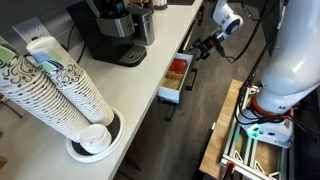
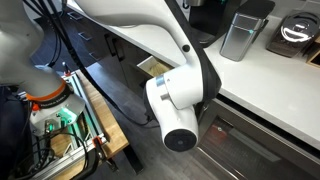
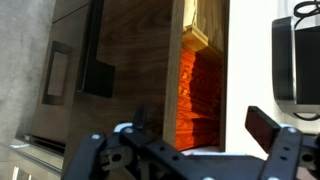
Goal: Close the open drawer
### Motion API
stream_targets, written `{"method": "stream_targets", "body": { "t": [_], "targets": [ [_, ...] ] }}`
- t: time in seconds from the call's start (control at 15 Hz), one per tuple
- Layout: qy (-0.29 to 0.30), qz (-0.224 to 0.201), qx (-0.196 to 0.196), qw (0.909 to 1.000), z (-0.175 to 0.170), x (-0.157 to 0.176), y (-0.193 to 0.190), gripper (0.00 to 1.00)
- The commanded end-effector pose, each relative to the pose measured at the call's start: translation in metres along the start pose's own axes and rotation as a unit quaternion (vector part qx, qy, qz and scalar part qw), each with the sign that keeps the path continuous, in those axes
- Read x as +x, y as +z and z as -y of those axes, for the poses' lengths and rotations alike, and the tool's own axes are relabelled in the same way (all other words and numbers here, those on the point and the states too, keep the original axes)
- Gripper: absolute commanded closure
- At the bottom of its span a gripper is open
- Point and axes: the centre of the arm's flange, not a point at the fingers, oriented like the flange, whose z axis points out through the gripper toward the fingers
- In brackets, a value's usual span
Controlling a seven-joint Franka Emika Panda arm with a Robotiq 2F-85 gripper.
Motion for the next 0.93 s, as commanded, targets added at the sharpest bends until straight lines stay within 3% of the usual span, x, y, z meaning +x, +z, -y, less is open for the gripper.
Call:
{"method": "stream_targets", "body": {
  "t": [0.0, 0.27, 0.87],
  "targets": [
    [0.013, -0.001, 0.055, 0.9984, -0.004, 0.012, 0.01, 0.0],
    [0.018, 0.001, 0.094, 0.9954, 0.003, 0.017, 0.021, 0.0],
    [0.019, 0.002, 0.126, 0.9918, 0.018, 0.03, 0.052, 0.0]
  ]
}}
